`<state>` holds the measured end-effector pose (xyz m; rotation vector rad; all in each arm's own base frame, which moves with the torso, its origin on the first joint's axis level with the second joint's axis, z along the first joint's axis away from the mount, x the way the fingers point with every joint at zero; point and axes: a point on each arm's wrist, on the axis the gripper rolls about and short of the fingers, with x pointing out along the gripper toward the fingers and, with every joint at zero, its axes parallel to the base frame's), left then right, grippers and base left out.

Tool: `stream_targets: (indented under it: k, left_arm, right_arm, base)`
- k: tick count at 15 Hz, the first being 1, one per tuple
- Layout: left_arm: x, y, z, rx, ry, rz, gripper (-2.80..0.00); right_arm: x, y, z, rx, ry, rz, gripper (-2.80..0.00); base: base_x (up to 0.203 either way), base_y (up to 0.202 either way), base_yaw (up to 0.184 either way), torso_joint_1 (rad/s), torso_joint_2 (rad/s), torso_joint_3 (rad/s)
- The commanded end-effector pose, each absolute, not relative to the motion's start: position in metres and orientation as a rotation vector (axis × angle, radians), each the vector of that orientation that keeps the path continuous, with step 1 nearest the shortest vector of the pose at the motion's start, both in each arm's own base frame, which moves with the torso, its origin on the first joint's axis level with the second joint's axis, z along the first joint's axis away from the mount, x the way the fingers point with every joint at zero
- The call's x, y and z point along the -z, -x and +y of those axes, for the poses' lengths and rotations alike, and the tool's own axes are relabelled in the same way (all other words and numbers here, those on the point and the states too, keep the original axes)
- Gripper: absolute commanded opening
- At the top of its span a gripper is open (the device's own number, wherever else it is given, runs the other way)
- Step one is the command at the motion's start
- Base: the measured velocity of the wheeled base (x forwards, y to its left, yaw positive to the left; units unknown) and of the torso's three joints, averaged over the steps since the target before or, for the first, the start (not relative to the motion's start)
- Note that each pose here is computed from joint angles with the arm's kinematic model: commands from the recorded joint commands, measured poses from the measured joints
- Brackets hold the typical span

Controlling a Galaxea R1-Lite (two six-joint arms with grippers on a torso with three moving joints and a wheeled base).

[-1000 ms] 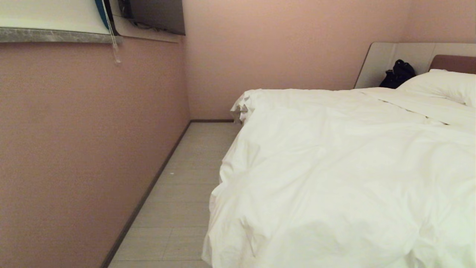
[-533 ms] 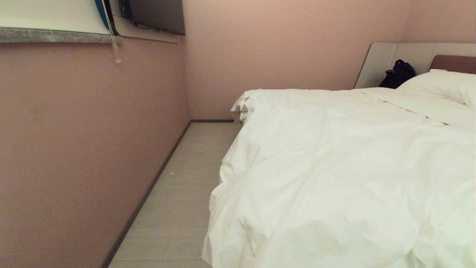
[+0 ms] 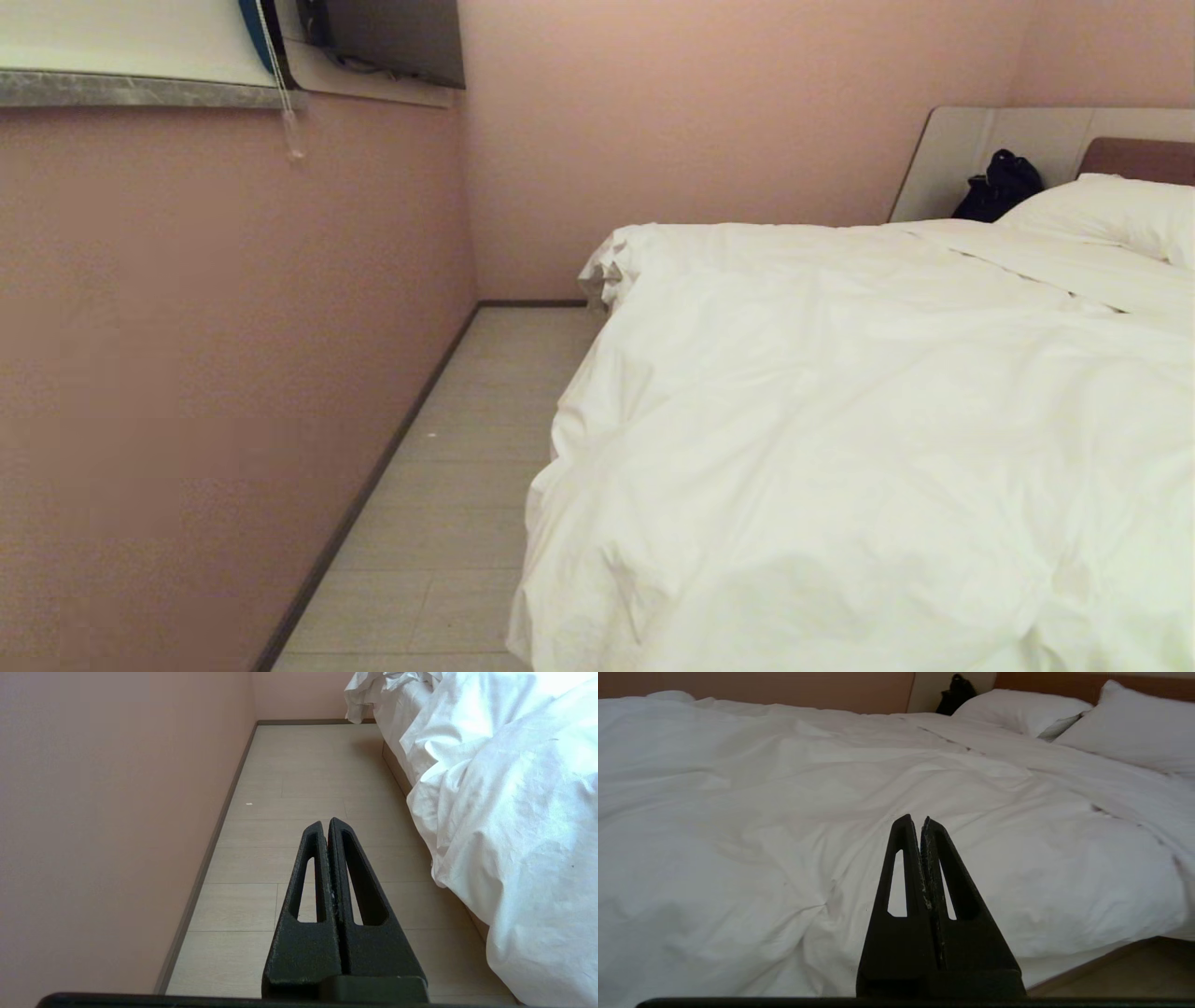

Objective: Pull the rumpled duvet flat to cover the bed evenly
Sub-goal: Flatten the corners of the folded blanket

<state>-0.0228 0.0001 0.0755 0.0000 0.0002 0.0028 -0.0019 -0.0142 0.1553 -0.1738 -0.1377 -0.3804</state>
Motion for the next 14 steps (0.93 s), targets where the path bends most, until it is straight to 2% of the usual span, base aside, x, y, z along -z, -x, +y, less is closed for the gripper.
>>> stream_targets:
  k: [1,8,14]
  left_arm:
    - [-0.075,0.023,0.000,-0.003,0.000,0.000,-2.80]
    - [-0.075,0.023,0.000,-0.003,0.000,0.000,-2.80]
    - [-0.075,0.023,0.000,-0.003,0.000,0.000,-2.80]
  right_arm:
    - [-0.155,0.006,-0.016,0.437,0.192,-0.147,-2.80]
    - [-0.155,0.008,-0.017,0.644,0.291,-0.079,-2.80]
    - [-0.145,0.014,-0.016,0.934,0.301,-0.016,-2.80]
  base:
    - [0.000,0.000,0.000,0.000,0.00,0.000]
    - [0.000,0.000,0.000,0.000,0.00,0.000]
    - [0.000,0.000,0.000,0.000,0.00,0.000]
